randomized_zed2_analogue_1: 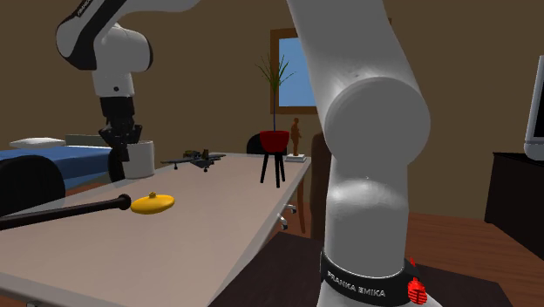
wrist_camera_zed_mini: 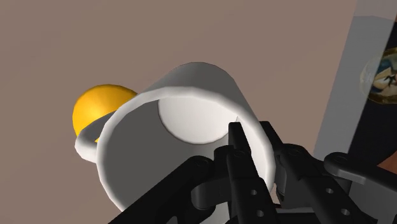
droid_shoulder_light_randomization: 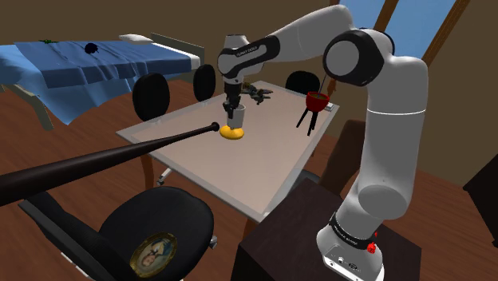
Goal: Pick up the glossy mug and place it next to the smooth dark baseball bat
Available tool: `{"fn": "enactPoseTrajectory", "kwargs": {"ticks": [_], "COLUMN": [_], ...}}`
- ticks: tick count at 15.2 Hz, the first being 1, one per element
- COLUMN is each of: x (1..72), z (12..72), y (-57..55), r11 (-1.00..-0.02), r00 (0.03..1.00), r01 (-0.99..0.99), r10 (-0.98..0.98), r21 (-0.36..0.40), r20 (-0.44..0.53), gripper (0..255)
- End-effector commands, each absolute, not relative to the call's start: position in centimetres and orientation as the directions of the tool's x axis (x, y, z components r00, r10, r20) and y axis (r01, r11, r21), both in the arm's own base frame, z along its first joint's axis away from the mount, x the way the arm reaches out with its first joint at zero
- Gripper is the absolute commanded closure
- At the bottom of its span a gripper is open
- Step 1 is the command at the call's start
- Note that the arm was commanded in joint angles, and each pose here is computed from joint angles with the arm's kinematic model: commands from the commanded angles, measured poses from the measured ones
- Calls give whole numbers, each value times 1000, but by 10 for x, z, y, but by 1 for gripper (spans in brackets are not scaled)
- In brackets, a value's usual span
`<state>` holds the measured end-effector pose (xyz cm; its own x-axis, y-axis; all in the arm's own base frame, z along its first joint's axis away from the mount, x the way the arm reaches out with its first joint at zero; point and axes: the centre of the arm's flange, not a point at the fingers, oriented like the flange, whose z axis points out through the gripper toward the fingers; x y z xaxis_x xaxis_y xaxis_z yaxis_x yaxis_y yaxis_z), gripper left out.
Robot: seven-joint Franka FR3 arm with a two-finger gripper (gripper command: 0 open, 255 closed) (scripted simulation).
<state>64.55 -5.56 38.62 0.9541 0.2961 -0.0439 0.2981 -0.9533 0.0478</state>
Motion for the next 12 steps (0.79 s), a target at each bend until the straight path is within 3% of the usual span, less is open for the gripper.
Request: {"fn": "enactPoseTrajectory", "kwargs": {"ticks": [1, 12], "x": [646, 646], "z": [377, 319], "y": [-56, -56], "r11": [-953, -953], "r00": [954, 954], "r01": [298, 298], "r10": [296, 296], "r21": [48, 48], "r20": [-43, -43], "gripper": [255, 255]}}
